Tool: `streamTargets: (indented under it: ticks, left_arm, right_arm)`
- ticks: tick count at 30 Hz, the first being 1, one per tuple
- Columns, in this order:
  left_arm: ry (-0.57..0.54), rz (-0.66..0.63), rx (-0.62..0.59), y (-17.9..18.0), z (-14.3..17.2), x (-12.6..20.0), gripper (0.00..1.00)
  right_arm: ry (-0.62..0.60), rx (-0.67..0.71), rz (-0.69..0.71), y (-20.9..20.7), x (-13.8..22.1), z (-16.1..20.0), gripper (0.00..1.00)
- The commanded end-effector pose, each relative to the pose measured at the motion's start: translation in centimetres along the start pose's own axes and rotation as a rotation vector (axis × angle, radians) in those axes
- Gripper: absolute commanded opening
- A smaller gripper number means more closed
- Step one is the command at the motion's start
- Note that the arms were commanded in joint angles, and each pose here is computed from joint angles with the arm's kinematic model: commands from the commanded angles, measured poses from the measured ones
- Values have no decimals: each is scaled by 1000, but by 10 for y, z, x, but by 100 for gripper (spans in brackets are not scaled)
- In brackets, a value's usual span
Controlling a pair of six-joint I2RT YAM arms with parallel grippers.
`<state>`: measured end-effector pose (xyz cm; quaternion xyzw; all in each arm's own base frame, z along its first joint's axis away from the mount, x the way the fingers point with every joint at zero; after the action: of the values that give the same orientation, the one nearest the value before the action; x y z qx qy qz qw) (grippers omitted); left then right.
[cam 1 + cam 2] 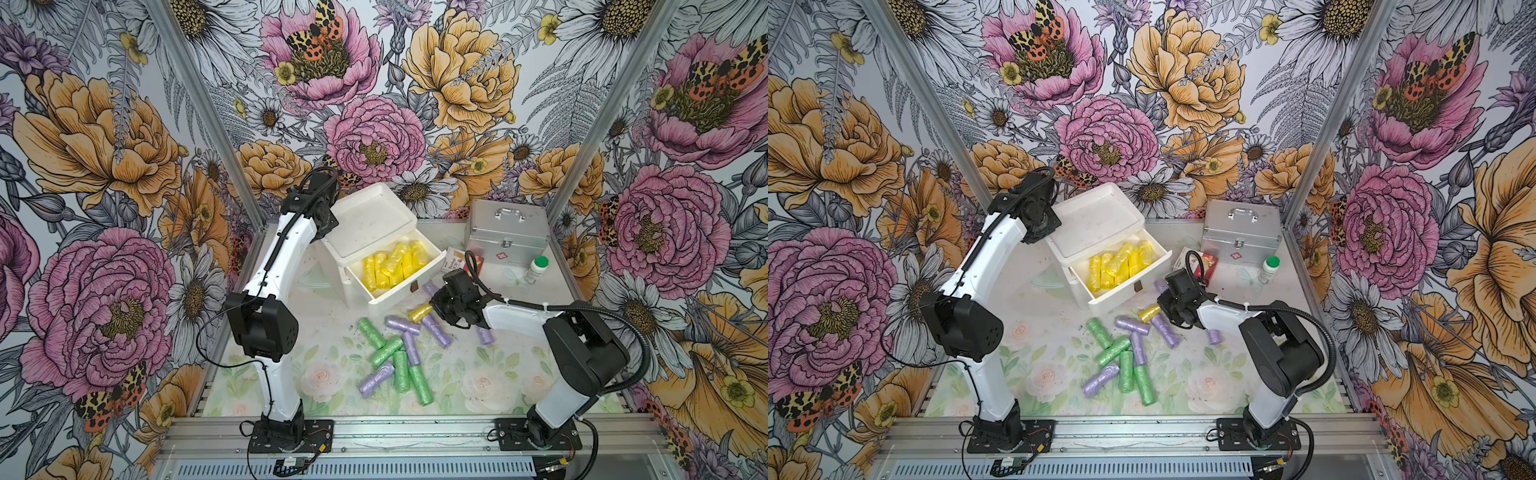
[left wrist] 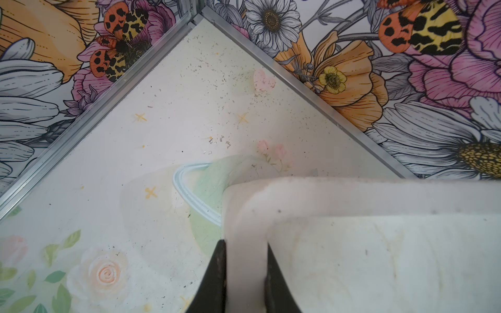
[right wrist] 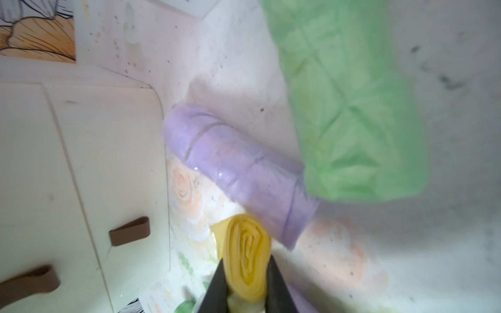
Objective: Sort the rolls of trash bags by color and place them into the drawer
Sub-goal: Pick up the roll of trash bags from the center of the board, then place the roll of trash bags in the drawer.
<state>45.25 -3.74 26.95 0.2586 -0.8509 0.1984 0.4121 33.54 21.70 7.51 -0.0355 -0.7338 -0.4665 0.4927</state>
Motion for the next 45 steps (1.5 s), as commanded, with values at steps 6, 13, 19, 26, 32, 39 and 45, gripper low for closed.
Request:
streamTargets:
  ticks: [6, 13, 19, 26, 32, 39, 45]
  left_arm:
    - [224, 15, 59, -21, 56, -52, 0]
    - [255, 65, 65, -30, 61, -44, 0]
    - [263, 78, 61, -36, 65, -40, 0]
    - [267, 86, 52, -37, 72, -33, 0]
    - [266, 95, 45, -35, 70, -29, 0]
    - [277, 96, 33, -35, 73, -30, 0]
    - [289, 106, 27, -38, 75, -31, 0]
  right_arm:
    - [-80, 31, -166, 22, 70, -8, 20]
    - [-56, 125, -203, 23, 138, 5, 20]
    - [-43, 180, -330, 61, 192, 10, 21]
    - [-13, 342, -424, 143, 220, 5, 22]
    - [142, 510, -393, 194, 194, 6, 27]
    - [198, 515, -311, 193, 144, -7, 27]
    - [222, 502, -262, 186, 115, -13, 27]
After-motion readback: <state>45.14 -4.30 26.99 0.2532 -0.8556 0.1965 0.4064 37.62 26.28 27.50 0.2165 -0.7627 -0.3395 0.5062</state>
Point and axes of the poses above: each gripper's point midway between its finger pads, its own x axis back along the fingers, its own y axis along the line the jaws close on, z = x × y, the point moved 2 cm from there along x, back along the fingers
